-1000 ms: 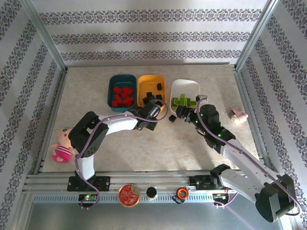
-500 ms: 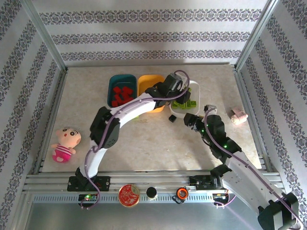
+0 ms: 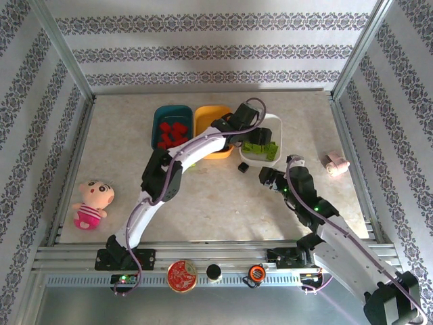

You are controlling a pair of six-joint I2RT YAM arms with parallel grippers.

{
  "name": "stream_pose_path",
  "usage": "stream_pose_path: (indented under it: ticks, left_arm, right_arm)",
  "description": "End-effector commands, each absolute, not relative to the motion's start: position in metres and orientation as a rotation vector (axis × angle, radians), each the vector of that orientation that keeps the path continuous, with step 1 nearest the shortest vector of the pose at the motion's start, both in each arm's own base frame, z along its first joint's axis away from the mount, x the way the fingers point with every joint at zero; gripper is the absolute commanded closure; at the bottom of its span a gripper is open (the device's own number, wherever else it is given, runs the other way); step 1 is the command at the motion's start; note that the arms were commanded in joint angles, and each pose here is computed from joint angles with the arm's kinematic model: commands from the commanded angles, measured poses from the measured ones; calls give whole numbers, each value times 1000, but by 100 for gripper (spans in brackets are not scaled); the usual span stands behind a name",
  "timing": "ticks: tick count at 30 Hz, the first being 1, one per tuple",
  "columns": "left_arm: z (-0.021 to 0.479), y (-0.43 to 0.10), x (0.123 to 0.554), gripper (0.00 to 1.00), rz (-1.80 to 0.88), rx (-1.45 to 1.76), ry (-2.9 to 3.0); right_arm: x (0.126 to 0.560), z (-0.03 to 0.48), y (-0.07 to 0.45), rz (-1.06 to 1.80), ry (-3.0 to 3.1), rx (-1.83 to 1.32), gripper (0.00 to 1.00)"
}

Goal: Sort the legos into containers by color
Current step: Place the lego in the container, then pick up the lego from the center of the table.

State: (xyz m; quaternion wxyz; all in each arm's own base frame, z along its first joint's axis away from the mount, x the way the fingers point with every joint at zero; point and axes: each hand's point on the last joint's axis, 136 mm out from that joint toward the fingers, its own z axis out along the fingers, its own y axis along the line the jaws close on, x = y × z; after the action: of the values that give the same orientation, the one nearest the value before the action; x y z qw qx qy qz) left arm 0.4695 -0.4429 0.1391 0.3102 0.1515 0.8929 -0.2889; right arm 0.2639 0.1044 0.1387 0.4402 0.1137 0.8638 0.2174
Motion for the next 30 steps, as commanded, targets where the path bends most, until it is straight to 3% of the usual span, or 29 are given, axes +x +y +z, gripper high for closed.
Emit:
stream_pose_path:
  ticks: [1,5,9,19,30]
  left_arm:
    - [236,-420,464,24,-875,326,2146]
    - [263,-378,427,14,-867,283,2052]
    - [254,-327,384,0,-812,230,2029]
    - [208,-219,292,0,-686,95,2030]
    - [192,-164,252,0,-641,0,1963]
  right_arm:
    - [268,132,113,545,2158,287,22]
    - [277,126,127,506,2190,263,22]
    - [289,119,148,456,2209,235,22]
    - [327,78,194,277,2284,197,23]
    - [346,52,179,80,2307,329,26]
